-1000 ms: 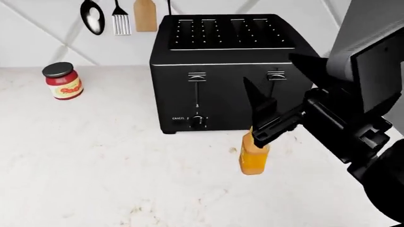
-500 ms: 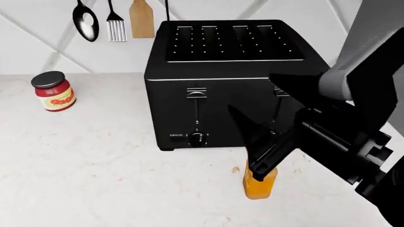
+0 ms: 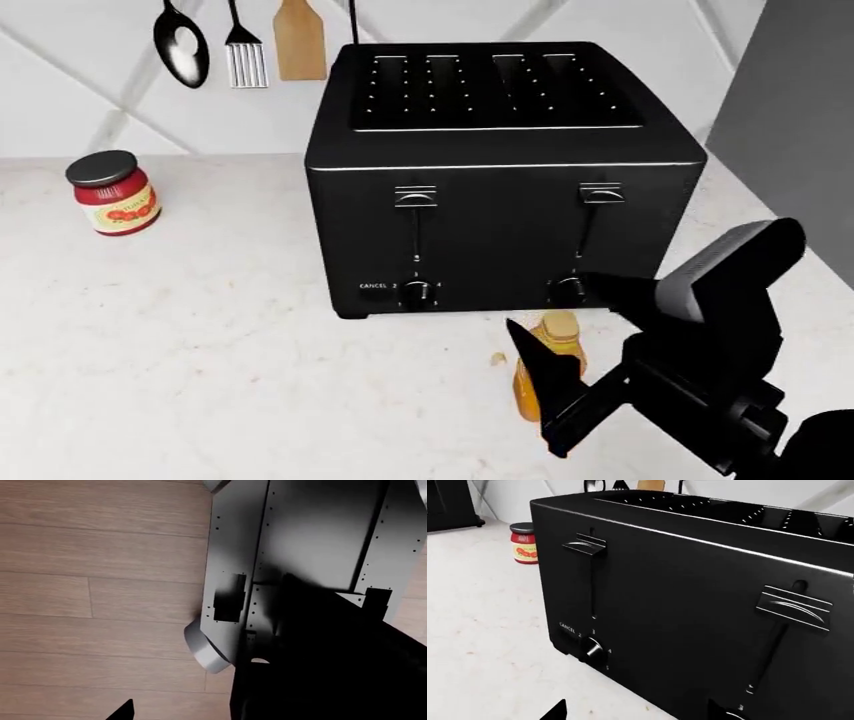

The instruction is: Pick the honey bottle and bar from the counter and place them in the cabinets closest to them.

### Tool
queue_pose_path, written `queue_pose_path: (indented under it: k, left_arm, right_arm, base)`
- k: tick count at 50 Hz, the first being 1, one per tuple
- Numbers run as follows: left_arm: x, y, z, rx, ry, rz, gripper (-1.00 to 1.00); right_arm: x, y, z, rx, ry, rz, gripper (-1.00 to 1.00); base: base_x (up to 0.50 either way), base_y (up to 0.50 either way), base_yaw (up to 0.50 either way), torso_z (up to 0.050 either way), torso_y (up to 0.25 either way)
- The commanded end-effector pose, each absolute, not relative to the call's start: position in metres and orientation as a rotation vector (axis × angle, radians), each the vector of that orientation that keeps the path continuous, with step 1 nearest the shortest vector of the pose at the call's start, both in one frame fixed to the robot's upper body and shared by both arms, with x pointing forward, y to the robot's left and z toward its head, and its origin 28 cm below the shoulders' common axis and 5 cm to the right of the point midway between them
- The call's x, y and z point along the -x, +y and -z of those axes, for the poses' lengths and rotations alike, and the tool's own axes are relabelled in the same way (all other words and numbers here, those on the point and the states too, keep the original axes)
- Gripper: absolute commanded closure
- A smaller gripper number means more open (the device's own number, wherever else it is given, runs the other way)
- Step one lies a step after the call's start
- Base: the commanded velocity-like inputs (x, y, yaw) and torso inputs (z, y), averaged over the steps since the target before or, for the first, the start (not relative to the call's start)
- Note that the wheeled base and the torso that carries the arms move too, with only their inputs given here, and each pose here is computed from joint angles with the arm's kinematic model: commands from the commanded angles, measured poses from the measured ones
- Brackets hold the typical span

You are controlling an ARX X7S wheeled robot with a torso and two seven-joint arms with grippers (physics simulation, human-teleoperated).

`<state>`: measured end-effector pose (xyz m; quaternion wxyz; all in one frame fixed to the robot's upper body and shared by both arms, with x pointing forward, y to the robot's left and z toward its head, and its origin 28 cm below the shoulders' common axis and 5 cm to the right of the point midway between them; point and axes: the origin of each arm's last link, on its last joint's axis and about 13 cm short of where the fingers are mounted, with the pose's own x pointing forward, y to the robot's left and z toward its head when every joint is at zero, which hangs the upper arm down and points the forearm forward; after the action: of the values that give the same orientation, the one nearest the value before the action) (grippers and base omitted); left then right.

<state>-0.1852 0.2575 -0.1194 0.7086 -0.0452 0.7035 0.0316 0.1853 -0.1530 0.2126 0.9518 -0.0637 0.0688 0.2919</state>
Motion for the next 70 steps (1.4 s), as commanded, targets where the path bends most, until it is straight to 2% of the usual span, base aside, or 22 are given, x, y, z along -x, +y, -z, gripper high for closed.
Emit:
queue_pose_path:
  k: [1, 59, 60, 70]
  left_arm:
    - [0.185, 0.258, 0.119, 0.090, 1.550, -0.065, -1.00]
    - [0.185, 0.258, 0.119, 0.071, 1.563, -0.049, -1.00]
    - [0.185, 0.258, 0.119, 0.071, 1.563, -0.049, -1.00]
    - [0.184, 0.258, 0.119, 0.050, 1.516, -0.018, -1.00]
  right_arm:
    - [-0.181, -0.156, -0.197, 0.099, 0.172, -0.588, -1.00]
    - [-0.170, -0.152, -0.138, -0.052, 0.299, -0.595, -1.00]
    - [-0.170, -0.152, -0.139, -0.052, 0.296, -0.595, 1.00]
    - [-0.167, -0.147, -0.167, 0.023, 0.168, -0.629, 1.00]
  base:
    - [0.00, 0.00, 0.00, 0.000, 0.000]
    - [0.00, 0.00, 0.00, 0.000, 0.000]
    - [0.00, 0.00, 0.00, 0.000, 0.000]
    - [0.00, 0.00, 0.00, 0.000, 0.000]
